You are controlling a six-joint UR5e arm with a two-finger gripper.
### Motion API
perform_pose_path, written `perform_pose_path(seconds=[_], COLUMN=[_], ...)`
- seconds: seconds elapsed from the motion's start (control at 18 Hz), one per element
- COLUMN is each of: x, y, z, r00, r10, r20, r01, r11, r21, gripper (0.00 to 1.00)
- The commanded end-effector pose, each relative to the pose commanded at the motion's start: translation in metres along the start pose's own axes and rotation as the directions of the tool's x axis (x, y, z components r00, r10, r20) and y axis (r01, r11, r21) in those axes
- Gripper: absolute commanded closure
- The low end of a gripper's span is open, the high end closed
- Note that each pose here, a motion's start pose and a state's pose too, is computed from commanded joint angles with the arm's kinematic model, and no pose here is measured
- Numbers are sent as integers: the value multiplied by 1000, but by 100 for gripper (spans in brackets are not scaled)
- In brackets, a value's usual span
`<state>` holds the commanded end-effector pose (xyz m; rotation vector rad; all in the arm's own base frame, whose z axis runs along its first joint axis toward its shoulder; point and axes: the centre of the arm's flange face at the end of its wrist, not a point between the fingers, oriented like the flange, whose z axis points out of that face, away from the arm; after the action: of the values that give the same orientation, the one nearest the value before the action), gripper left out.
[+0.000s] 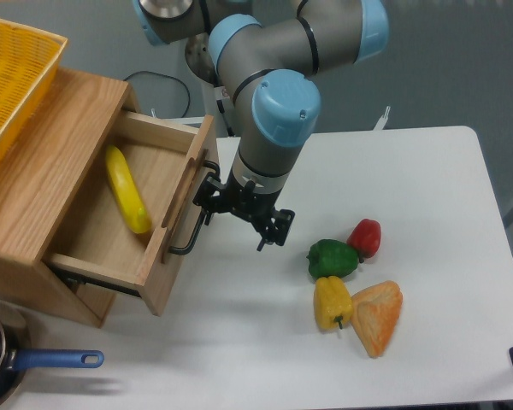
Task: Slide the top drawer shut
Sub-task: 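Push the drawer front with the gripper into the wooden cabinet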
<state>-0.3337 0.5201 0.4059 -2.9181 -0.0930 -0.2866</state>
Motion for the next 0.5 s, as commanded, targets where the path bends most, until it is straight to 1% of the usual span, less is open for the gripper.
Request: perform_pose_path(seconds=[0.5], x=[21], y=[-9], z=[8], r00=[1000], r10=[27], r20=[-9], r01=[-27], r11=[1000], r21=[-11], gripper=[0])
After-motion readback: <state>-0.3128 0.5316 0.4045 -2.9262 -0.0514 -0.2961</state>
